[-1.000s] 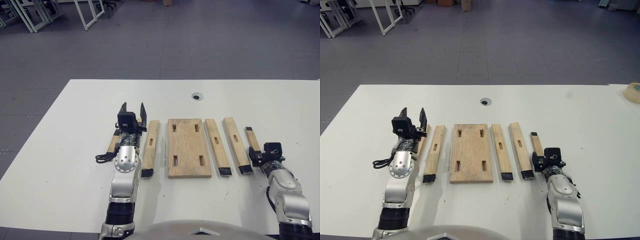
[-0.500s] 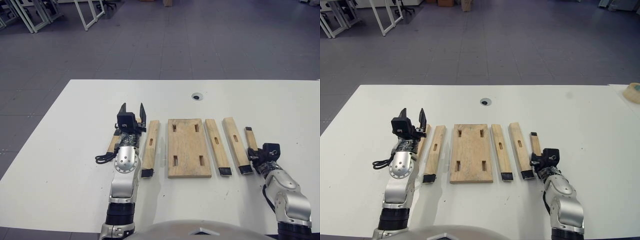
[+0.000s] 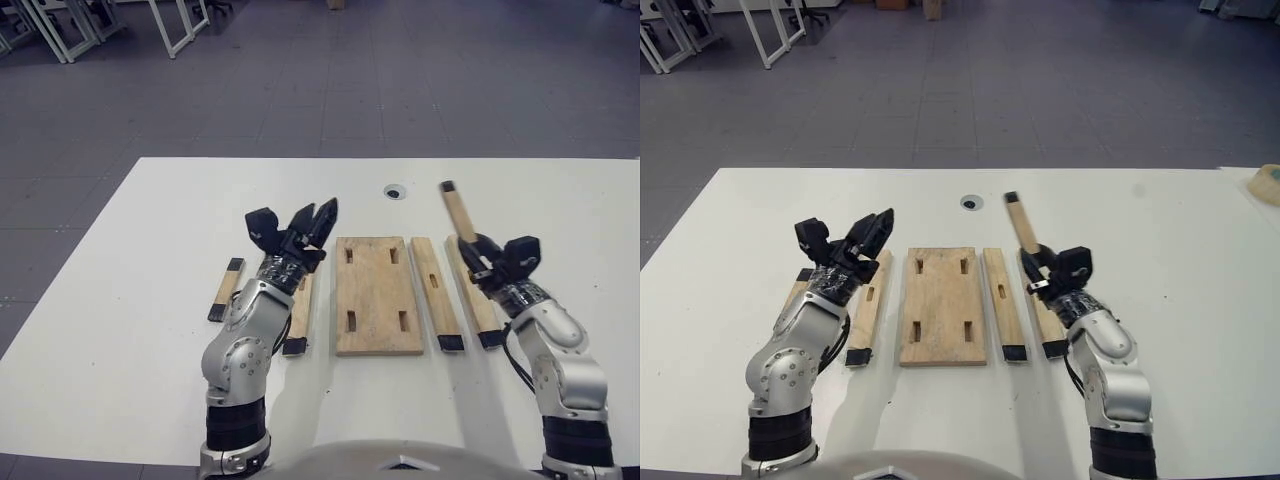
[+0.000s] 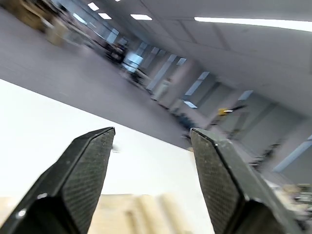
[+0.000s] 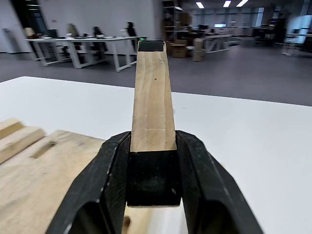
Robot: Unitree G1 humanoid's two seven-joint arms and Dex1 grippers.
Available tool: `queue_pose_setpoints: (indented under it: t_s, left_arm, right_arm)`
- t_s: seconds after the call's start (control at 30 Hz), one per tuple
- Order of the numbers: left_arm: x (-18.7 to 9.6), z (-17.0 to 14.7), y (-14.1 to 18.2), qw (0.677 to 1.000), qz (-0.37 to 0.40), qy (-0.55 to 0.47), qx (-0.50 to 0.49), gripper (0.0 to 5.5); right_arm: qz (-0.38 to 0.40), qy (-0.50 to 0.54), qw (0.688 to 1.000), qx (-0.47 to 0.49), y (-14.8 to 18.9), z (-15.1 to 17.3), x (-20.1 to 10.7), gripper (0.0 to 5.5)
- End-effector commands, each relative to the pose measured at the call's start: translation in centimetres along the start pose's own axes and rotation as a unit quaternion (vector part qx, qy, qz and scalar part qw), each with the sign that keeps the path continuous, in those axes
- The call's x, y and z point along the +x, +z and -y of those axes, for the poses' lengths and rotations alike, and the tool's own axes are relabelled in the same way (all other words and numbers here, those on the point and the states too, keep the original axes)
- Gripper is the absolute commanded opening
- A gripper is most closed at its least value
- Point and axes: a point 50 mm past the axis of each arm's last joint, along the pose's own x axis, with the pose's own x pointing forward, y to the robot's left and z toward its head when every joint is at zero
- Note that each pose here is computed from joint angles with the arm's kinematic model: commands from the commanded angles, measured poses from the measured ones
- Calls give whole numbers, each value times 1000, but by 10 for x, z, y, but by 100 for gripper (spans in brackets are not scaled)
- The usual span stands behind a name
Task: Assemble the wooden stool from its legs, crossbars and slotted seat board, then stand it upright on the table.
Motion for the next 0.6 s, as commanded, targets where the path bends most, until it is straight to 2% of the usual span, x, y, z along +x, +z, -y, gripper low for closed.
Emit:
queue_pose_setpoints:
  t_s: [0.03, 0.17, 0.23, 0.5, 0.6]
  left_arm:
    - [6, 24, 4, 988, -9, -53, -143, 351]
    - [5, 24, 0, 981, -52, -45, -179, 416]
    - [5, 22, -3, 978, -68, -38, -195, 419]
    - [7, 29, 1, 978, -55, -54, -193, 419]
    - [6, 26, 4, 982, -42, -47, -179, 374]
  right_arm:
    - [36, 108, 992, -57, 30, -13, 15, 131]
    - [54, 203, 971, -114, 47, -28, 27, 131]
    - [60, 238, 960, -134, 52, -35, 31, 131]
    - [48, 316, 935, -155, 44, -56, 32, 131]
    - [43, 315, 936, -148, 42, -57, 29, 131]
